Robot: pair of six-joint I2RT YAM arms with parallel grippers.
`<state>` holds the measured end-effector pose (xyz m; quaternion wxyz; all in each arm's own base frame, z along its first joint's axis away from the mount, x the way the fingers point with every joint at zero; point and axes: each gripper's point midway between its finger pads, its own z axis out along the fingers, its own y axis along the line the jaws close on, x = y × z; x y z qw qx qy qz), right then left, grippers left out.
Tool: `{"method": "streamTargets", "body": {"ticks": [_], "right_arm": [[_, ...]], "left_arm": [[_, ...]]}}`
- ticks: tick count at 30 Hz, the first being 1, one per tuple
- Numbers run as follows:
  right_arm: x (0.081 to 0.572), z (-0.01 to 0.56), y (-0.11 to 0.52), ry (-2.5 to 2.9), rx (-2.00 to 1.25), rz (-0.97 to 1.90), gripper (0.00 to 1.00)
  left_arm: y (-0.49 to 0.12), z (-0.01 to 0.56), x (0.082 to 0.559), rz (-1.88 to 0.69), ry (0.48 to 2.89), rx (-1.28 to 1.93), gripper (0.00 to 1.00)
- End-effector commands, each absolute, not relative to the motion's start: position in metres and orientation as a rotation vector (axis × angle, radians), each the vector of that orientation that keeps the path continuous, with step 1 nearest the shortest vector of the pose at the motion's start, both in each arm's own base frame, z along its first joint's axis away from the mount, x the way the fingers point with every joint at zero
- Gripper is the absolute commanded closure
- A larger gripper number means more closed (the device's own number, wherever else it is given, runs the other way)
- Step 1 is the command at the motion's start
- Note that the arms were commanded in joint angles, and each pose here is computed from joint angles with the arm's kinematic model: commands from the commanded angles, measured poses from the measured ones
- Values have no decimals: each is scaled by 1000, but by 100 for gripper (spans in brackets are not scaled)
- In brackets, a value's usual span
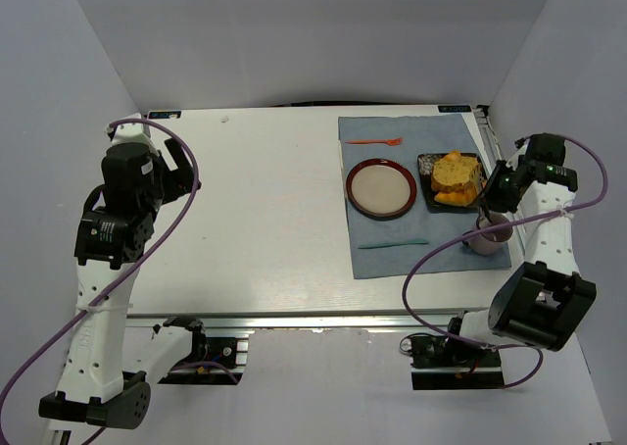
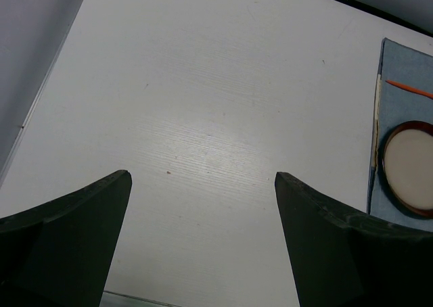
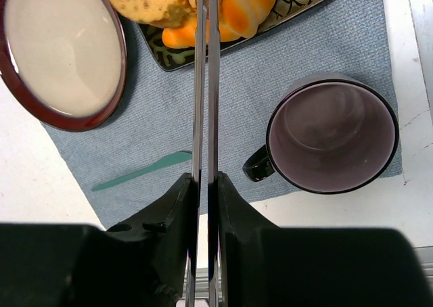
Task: Place the bread
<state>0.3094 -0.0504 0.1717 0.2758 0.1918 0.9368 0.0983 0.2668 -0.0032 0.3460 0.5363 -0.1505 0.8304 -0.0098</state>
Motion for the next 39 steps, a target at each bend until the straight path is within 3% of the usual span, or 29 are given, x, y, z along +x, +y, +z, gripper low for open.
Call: {"method": "streamTargets", "body": {"ticks": [1, 16, 39], "right_arm": [[316, 203, -51, 2411, 499, 274, 90], [315, 240, -45, 2327, 499, 296, 100], [300, 262, -27, 2298, 462, 384, 100]], "left_arm": [[-4, 365, 264, -40, 1919, -348, 2], [-5, 363, 262, -43, 1923, -344, 2], [-5, 360, 263, -46, 1926, -347, 2]]}}
